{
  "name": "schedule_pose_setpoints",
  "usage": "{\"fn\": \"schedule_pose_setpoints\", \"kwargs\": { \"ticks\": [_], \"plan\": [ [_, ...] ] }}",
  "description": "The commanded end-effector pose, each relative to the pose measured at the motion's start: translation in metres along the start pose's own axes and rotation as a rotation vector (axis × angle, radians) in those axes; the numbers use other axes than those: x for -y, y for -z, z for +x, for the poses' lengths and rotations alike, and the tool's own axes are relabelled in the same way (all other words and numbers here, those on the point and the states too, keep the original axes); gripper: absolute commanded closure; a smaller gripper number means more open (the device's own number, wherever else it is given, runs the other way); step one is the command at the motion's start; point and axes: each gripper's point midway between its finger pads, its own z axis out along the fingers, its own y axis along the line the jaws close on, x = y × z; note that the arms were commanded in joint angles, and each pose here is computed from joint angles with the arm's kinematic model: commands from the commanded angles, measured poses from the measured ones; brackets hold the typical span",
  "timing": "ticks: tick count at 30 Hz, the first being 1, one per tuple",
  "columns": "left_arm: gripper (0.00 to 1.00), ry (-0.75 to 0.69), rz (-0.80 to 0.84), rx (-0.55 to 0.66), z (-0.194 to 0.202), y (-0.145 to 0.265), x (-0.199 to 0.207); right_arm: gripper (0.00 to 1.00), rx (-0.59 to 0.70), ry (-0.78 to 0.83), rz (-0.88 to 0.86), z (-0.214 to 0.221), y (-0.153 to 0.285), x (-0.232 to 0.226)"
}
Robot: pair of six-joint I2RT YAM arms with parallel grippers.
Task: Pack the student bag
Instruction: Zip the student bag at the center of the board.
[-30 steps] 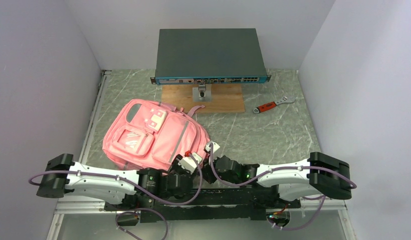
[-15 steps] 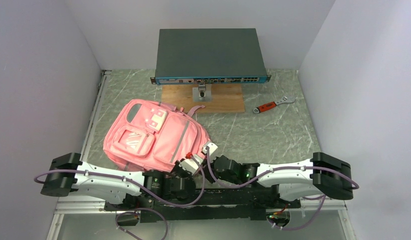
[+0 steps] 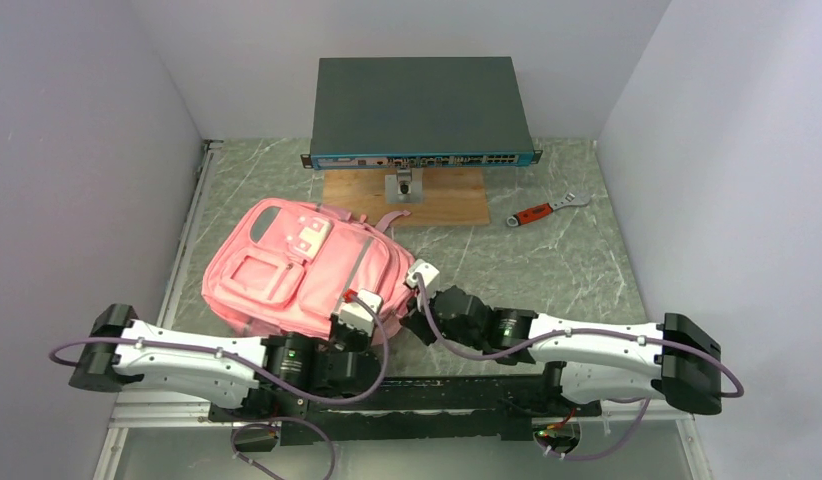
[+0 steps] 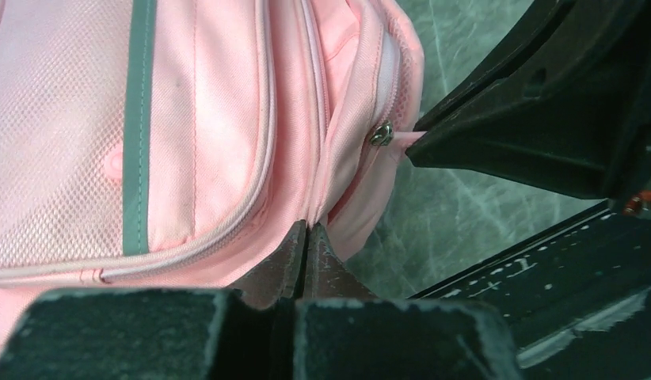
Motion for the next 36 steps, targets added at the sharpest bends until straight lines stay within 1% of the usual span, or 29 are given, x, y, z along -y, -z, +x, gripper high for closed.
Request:
{"fn": "schedule_pose_setpoints", "kwargs": {
  "ticks": [1, 2, 3, 5, 6, 7, 8, 9, 11, 13, 14, 15, 16, 17, 18, 20, 22, 24, 27, 30, 32, 34, 35, 36],
  "plan": [
    [1.0, -0.101, -0.103, -0.009, -0.004, 0.025, -0.055, 1.0, -0.05, 0.098, 0.428, -0.005, 0.025, 0.101],
    [1.0, -0.078, -0.116, -0.006, -0.006, 0.029, -0.062, 1.0, -0.05, 0.117, 0.473, -0.009, 0.031, 0.11],
    [1.0, -0.062, -0.126, -0.004, -0.008, 0.031, -0.068, 1.0, -0.05, 0.139, 0.474, -0.014, 0.036, 0.112],
    [1.0, -0.045, -0.125, 0.005, -0.01, 0.034, -0.073, 1.0, -0.031, 0.153, 0.351, -0.031, 0.042, 0.092],
    [1.0, -0.036, -0.112, 0.013, -0.011, 0.034, -0.072, 1.0, 0.004, 0.115, 0.283, -0.043, 0.046, 0.08],
    [1.0, -0.035, -0.096, 0.016, -0.011, 0.034, -0.069, 1.0, 0.035, 0.055, 0.179, -0.053, 0.049, 0.062],
    [1.0, -0.032, -0.072, 0.021, -0.012, 0.032, -0.064, 1.0, 0.066, -0.014, 0.135, -0.064, 0.052, 0.053],
    [1.0, -0.029, -0.05, 0.024, -0.012, 0.032, -0.059, 1.0, 0.069, -0.096, 0.073, -0.069, 0.054, 0.041],
    [1.0, -0.028, 0.045, 0.006, -0.014, 0.034, -0.04, 1.0, 0.031, -0.262, -0.008, -0.07, 0.051, 0.023],
    [0.98, -0.017, 0.167, 0.019, -0.025, 0.039, -0.015, 1.0, -0.021, -0.441, -0.136, -0.067, 0.043, -0.007],
    [0.88, -0.012, 0.227, 0.042, -0.033, 0.042, -0.004, 1.0, -0.038, -0.521, -0.197, -0.063, 0.039, -0.02],
    [0.66, 0.004, 0.276, 0.072, -0.04, 0.044, 0.005, 1.0, -0.039, -0.599, -0.249, -0.065, 0.036, -0.03],
    [0.49, 0.022, 0.317, 0.105, -0.047, 0.046, 0.015, 1.0, -0.038, -0.675, -0.279, -0.069, 0.034, -0.037],
    [0.36, 0.049, 0.36, 0.152, -0.057, 0.047, 0.025, 1.0, -0.038, -0.724, -0.302, -0.073, 0.033, -0.041],
    [0.28, 0.024, 0.378, 0.181, -0.057, 0.044, 0.03, 1.0, -0.04, -0.761, -0.302, -0.077, 0.034, -0.042],
    [0.24, 0.011, 0.403, 0.212, -0.058, 0.041, 0.04, 1.0, -0.026, -0.841, -0.246, -0.083, 0.039, -0.033],
    [0.25, -0.015, 0.411, 0.211, -0.053, 0.036, 0.05, 1.0, -0.001, -0.948, -0.22, -0.088, 0.045, -0.023],
    [0.28, -0.038, 0.397, 0.184, -0.043, 0.028, 0.056, 1.0, 0.015, -1.025, -0.221, -0.09, 0.052, -0.017],
    [0.29, -0.068, 0.348, 0.124, -0.025, 0.017, 0.059, 1.0, 0.02, -1.058, -0.183, -0.089, 0.055, -0.011],
    [0.3, -0.057, 0.226, 0.083, -0.01, 0.003, 0.048, 1.0, 0.006, -1.074, -0.224, -0.087, 0.054, -0.017],
    [0.38, -0.055, 0.111, 0.063, -0.001, -0.005, 0.032, 1.0, 0.002, -1.045, -0.239, -0.087, 0.054, -0.019],
    [0.5, -0.069, 0.01, 0.045, 0.004, -0.008, 0.015, 1.0, -0.019, -0.999, -0.207, -0.08, 0.053, -0.016],
    [0.61, -0.075, -0.027, 0.037, 0.007, -0.008, 0.008, 1.0, -0.032, -0.979, -0.179, -0.074, 0.053, -0.012],
    [0.79, -0.081, -0.06, 0.028, 0.007, -0.008, 0.003, 1.0, -0.035, -0.97, -0.16, -0.071, 0.056, -0.01]
  ]
}}
